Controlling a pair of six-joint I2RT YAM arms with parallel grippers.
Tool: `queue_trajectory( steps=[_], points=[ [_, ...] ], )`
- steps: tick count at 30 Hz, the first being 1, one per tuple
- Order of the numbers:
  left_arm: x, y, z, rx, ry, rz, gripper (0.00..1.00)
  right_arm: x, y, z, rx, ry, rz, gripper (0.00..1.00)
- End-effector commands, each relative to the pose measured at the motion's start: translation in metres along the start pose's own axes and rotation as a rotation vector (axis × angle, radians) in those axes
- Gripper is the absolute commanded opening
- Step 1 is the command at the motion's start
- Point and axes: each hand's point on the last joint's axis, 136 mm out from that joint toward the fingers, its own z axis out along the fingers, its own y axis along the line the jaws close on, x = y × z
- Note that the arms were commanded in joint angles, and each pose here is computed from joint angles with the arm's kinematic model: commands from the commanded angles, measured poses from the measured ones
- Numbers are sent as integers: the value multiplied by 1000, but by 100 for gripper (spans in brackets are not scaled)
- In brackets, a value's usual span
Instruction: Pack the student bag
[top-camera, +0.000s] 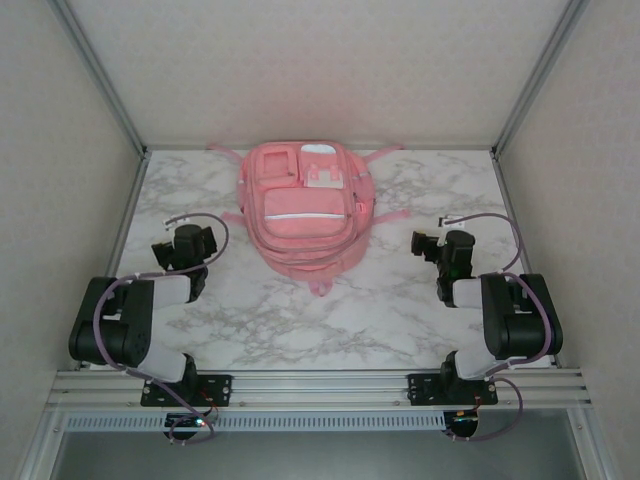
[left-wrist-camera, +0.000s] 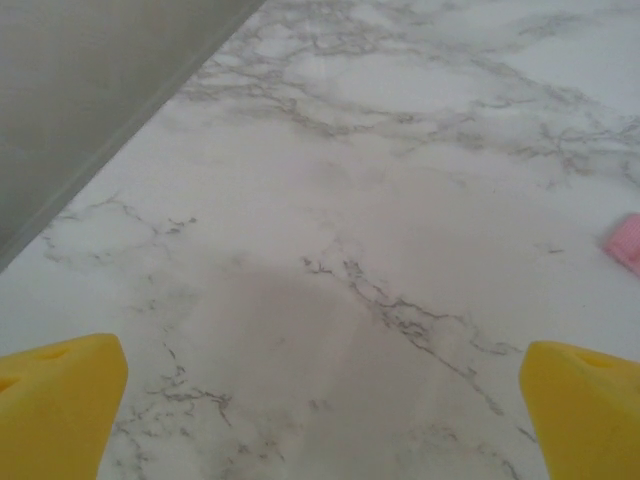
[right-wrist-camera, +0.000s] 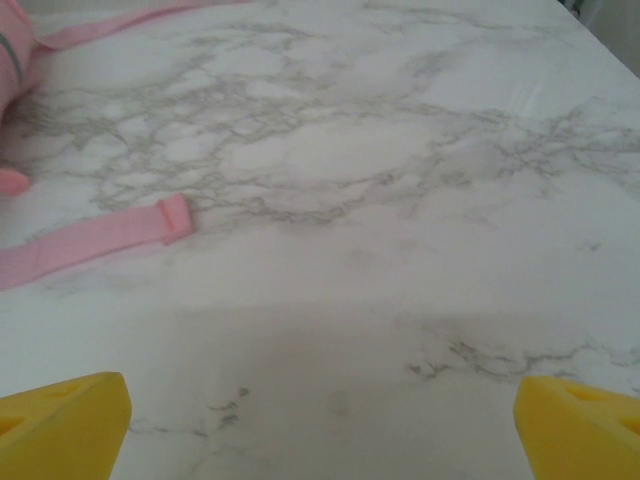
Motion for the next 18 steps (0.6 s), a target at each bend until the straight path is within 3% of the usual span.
queue_trajectory(
  steps=[1, 3, 4, 5, 18],
  points=[
    [-20, -15, -6, 133, -184, -81, 100, -10, 5, 1, -3, -44, 1, 99],
    [-12, -13, -6, 133, -115, -76, 100, -10, 6, 1, -7, -42, -1, 99],
    [-19, -17, -3, 143, -160, -69, 100, -9, 6, 1, -8, -40, -2, 99],
    [-13, -19, -3, 140, -120, -49, 100, -9, 6, 1, -8, -40, -2, 99],
    [-16, -18, -2, 131, -129, -50, 100, -9, 10, 1, -33, -34, -12, 99]
  ],
)
